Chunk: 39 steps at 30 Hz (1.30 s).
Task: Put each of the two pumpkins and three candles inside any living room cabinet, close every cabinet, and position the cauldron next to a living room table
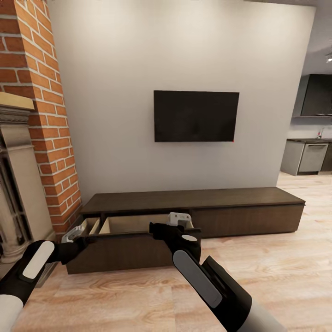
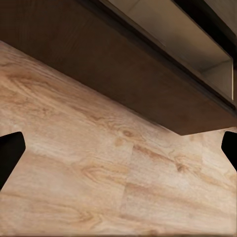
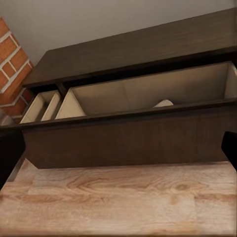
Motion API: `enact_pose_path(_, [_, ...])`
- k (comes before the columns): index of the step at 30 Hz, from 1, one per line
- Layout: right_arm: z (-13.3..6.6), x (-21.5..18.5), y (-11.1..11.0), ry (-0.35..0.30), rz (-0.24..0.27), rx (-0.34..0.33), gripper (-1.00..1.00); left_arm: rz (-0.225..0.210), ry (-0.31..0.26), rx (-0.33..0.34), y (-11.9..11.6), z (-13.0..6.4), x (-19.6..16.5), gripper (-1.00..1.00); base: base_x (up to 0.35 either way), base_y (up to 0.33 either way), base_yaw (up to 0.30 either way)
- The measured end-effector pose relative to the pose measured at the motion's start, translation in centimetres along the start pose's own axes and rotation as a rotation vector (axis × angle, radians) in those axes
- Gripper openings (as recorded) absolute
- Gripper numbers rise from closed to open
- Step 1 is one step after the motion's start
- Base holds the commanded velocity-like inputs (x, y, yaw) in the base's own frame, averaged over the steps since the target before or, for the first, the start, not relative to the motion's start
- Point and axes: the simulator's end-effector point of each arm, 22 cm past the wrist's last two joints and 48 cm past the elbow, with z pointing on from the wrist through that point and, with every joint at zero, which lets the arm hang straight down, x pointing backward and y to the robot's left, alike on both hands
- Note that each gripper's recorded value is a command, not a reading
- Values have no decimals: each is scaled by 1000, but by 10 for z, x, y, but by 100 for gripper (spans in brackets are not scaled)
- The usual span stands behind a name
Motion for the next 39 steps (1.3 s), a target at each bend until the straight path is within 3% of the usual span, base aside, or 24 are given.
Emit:
enact_pose_path(16, [0, 0, 0, 1, 0, 0, 100, 2, -6, 2, -1, -1, -2, 100, -4, -2, 0])
enact_pose_path(31, [4, 33, -7, 0, 0, 0, 100, 3, -10, 0, 19, 14, 19, 100, -84, 0, 0])
enact_pose_path(35, [5, 42, -9, 1, 0, 0, 100, 16, -16, -12, 26, 18, 24, 100, -31, 0, 0])
enact_pose_path(39, [6, 52, -10, 3, -1, -1, 100, 57, -34, -37, 32, 21, 26, 100, -6, 0, 0])
